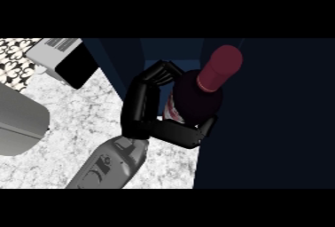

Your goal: Pick up the wine, place it into the cabinet and close the cabinet

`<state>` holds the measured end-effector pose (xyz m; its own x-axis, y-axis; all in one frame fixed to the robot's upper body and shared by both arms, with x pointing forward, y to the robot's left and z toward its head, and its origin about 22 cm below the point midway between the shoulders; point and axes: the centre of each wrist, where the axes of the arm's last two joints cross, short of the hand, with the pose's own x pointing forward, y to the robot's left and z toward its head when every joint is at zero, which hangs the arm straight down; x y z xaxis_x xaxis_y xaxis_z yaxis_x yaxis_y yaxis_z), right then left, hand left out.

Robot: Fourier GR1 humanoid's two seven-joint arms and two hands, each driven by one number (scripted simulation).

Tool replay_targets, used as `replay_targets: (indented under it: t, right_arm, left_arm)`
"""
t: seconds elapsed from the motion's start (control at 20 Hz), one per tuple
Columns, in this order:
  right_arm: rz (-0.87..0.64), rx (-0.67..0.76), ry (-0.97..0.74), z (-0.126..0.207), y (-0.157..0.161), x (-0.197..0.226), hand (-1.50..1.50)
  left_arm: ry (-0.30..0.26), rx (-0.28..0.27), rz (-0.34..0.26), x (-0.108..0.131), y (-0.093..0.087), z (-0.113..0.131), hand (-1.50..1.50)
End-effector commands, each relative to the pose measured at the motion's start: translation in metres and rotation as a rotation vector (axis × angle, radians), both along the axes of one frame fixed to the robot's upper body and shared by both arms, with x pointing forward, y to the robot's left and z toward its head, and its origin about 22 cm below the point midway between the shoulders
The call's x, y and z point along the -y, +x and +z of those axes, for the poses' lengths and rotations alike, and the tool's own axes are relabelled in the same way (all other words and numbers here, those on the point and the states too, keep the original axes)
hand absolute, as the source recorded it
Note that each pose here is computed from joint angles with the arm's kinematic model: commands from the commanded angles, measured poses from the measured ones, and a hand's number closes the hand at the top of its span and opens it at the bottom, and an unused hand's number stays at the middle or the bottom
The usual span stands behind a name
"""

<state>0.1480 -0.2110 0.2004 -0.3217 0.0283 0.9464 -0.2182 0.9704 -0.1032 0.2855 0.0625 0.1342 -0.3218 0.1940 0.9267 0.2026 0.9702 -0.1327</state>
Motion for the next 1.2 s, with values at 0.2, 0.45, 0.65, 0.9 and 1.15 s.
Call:
replay_targets:
  t: [0.2, 0.45, 0.65, 0.9, 1.15]
  right_arm:
    - [0.027, 0.054, 0.047, 0.021, -0.009, -0.001, -1.50]
    - [0.031, 0.045, 0.025, 0.020, -0.023, 0.006, -1.50]
    - [0.031, 0.056, 0.021, 0.017, -0.029, 0.007, -1.50]
    - [0.034, 0.055, 0.022, 0.008, -0.018, 0.008, -1.50]
    - [0.014, 0.051, 0.023, 0.019, -0.007, 0.007, -1.50]
  left_arm:
    - [0.010, -0.009, 0.035, 0.007, 0.005, -0.017, 1.50]
    - [-0.039, -0.029, 0.057, 0.002, 0.010, -0.037, 1.50]
    - [-0.061, -0.029, 0.086, 0.004, 0.017, -0.045, 1.50]
    - [-0.004, -0.059, 0.100, 0.012, 0.018, -0.069, 1.50]
    - [0.088, -0.019, 0.131, 0.011, 0.027, -0.083, 1.50]
